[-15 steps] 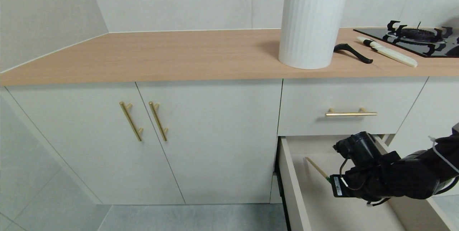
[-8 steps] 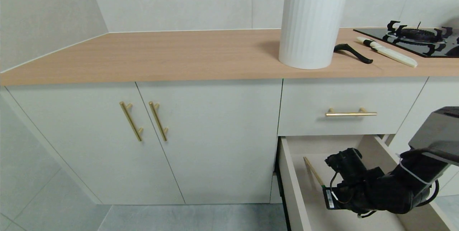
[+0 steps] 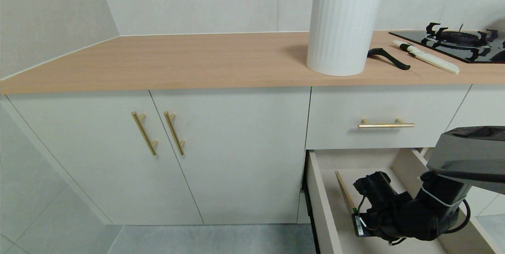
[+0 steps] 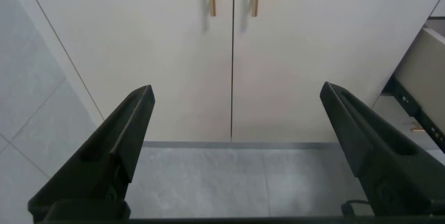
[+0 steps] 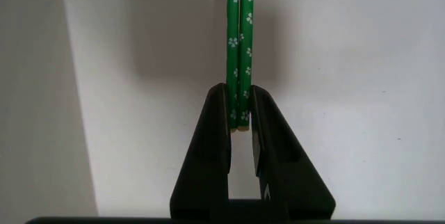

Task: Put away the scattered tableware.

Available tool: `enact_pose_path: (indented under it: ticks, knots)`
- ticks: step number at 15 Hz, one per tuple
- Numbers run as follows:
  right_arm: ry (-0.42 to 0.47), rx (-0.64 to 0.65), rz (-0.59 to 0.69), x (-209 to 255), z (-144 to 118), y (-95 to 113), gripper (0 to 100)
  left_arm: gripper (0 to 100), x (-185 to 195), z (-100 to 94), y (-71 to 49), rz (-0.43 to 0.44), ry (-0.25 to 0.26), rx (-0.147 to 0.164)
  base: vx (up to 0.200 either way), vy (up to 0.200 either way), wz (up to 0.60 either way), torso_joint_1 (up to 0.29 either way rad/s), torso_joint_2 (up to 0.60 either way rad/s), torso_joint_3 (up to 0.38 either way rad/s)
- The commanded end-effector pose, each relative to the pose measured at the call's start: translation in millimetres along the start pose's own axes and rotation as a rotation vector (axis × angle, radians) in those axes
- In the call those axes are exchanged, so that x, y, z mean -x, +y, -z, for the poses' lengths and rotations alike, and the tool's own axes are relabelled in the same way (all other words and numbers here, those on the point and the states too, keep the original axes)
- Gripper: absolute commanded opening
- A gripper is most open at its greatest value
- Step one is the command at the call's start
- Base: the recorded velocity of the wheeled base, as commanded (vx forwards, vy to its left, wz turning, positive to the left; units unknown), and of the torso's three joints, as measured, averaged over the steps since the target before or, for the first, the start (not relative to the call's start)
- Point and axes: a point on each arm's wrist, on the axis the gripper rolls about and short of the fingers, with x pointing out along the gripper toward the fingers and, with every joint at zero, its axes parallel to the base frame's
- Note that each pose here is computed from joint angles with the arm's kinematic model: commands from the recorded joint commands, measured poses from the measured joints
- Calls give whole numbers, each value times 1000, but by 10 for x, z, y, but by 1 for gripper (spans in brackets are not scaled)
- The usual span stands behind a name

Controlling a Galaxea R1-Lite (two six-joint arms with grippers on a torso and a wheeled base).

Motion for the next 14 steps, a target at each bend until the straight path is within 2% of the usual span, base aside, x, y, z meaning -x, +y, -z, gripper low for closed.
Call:
enact_pose_path:
  ticks: [1, 7, 8, 14]
  knots:
    - [9, 3, 3, -30, 16, 2, 0, 100, 0, 0, 0, -1, 0, 0, 0, 0, 0, 0, 0, 0]
    - [12, 4, 5, -41, 24, 1, 0, 100, 0, 0, 0, -1, 0, 0, 0, 0, 0, 0, 0, 0]
    - [12, 4, 7, -41, 24, 1, 100, 100, 0, 0, 0, -1, 0, 0, 0, 0, 0, 0, 0, 0]
    - [-10, 0, 6, 7, 4, -3, 100, 100, 0, 0, 0, -1, 0, 0, 0, 0, 0, 0, 0, 0]
